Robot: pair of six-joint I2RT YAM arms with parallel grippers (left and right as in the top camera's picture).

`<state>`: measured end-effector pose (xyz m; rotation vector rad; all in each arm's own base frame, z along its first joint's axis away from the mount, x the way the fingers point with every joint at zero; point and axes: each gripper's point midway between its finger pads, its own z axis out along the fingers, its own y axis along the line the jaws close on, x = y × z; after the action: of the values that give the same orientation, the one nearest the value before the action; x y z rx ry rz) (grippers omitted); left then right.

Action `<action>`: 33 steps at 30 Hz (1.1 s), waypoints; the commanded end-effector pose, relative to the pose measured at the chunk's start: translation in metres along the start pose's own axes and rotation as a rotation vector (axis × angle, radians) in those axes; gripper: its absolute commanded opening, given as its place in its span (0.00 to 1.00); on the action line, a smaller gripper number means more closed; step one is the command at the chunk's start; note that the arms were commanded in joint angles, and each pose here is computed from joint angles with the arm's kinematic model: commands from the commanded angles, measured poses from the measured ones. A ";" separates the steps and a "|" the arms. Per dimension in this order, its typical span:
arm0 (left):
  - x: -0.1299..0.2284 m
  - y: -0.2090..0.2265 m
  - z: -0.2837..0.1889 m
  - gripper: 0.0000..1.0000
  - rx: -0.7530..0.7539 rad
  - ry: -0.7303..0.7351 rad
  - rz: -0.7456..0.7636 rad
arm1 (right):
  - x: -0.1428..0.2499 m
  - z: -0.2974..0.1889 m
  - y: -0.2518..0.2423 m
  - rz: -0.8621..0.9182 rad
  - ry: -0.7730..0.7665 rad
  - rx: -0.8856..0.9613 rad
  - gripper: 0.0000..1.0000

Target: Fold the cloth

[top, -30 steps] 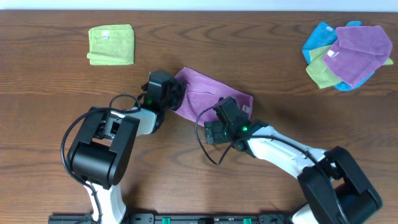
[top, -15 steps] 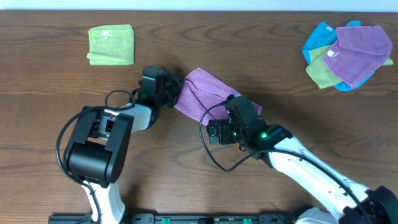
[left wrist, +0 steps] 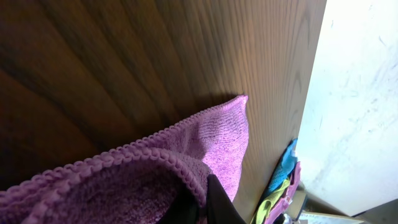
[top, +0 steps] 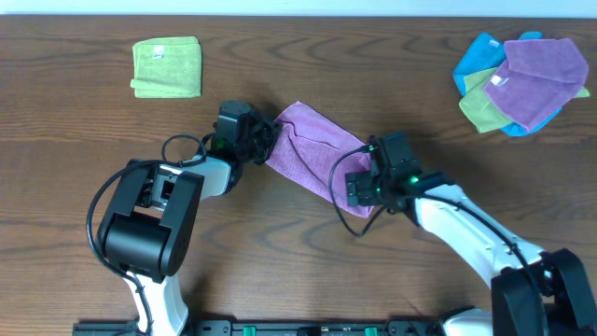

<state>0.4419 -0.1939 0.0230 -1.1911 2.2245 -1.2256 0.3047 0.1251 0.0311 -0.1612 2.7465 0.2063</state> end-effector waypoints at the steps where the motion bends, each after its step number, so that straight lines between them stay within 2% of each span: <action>1: 0.000 -0.006 0.001 0.06 0.011 0.006 0.025 | -0.005 -0.001 -0.006 -0.048 -0.008 -0.007 0.92; 4: 0.000 -0.006 0.001 0.06 0.012 0.005 0.025 | -0.008 -0.001 -0.005 -0.059 -0.018 -0.008 0.92; 12: -0.001 -0.006 0.001 0.06 0.011 0.001 0.025 | -0.023 0.008 -0.002 -0.081 -0.075 -0.019 0.83; 20: -0.001 -0.006 0.001 0.06 0.011 -0.001 0.025 | -0.021 0.031 -0.003 -0.180 -0.015 -0.006 0.72; 26: -0.001 -0.006 0.001 0.06 0.011 -0.001 0.025 | -0.033 0.040 -0.001 -0.234 -0.007 -0.004 0.62; 30: -0.001 -0.006 0.001 0.07 0.011 0.000 0.021 | -0.046 0.036 -0.001 -0.251 -0.027 0.016 0.61; 33: -0.001 -0.006 0.001 0.07 0.011 0.000 0.013 | -0.050 0.035 -0.005 -0.260 -0.033 0.033 0.55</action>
<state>0.4419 -0.1938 0.0230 -1.1917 2.2241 -1.2254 0.3557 0.1358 0.0135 -0.4743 2.6778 0.1337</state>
